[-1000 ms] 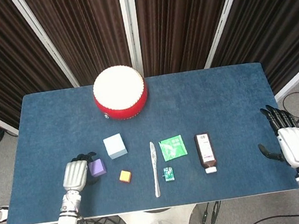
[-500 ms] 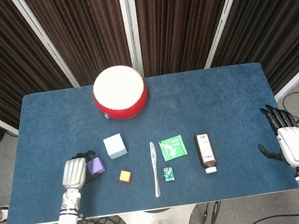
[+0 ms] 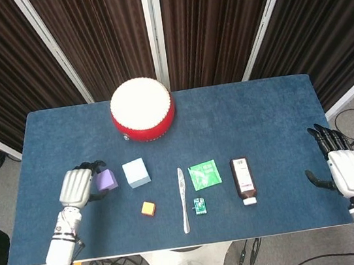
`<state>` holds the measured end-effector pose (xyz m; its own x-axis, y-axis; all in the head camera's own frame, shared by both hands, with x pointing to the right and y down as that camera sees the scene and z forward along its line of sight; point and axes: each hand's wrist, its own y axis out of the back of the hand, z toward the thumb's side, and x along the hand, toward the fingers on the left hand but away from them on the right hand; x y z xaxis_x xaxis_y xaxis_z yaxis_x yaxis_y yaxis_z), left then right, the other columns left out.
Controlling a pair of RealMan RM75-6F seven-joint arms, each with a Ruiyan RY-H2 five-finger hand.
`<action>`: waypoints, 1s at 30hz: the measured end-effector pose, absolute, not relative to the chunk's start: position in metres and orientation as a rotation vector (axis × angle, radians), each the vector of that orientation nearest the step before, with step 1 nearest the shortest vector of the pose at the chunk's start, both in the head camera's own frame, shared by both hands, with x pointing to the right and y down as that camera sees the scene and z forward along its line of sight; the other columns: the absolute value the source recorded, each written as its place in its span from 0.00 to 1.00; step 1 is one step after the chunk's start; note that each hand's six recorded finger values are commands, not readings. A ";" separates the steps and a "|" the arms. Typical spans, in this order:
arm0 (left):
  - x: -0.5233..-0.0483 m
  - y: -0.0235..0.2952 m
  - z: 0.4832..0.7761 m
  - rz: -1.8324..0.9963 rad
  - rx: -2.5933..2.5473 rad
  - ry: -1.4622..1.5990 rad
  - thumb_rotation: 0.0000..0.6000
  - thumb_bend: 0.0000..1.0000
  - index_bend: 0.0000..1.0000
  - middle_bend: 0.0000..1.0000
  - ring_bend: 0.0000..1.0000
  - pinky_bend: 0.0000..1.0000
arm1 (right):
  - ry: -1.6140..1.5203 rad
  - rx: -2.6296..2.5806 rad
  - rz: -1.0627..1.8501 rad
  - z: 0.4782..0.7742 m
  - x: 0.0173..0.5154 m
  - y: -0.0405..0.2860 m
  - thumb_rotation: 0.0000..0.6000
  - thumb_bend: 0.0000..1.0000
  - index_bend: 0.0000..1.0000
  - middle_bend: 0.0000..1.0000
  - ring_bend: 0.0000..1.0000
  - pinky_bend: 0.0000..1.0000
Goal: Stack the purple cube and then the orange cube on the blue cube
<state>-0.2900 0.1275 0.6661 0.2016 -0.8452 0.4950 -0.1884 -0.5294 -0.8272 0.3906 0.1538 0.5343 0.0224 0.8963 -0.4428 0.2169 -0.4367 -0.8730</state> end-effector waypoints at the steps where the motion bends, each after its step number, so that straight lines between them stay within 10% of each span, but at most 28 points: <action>1: -0.288 0.123 0.664 -1.348 -1.880 0.935 1.00 0.27 0.39 0.62 0.37 0.47 | -1.138 -1.705 1.456 0.535 0.390 0.154 1.00 0.22 0.00 0.00 0.00 0.00; 30: -0.220 0.086 0.681 -1.285 -1.897 0.849 1.00 0.27 0.39 0.62 0.39 0.48 | -1.158 -1.705 1.465 0.535 0.393 0.150 1.00 0.22 0.00 0.00 0.00 0.00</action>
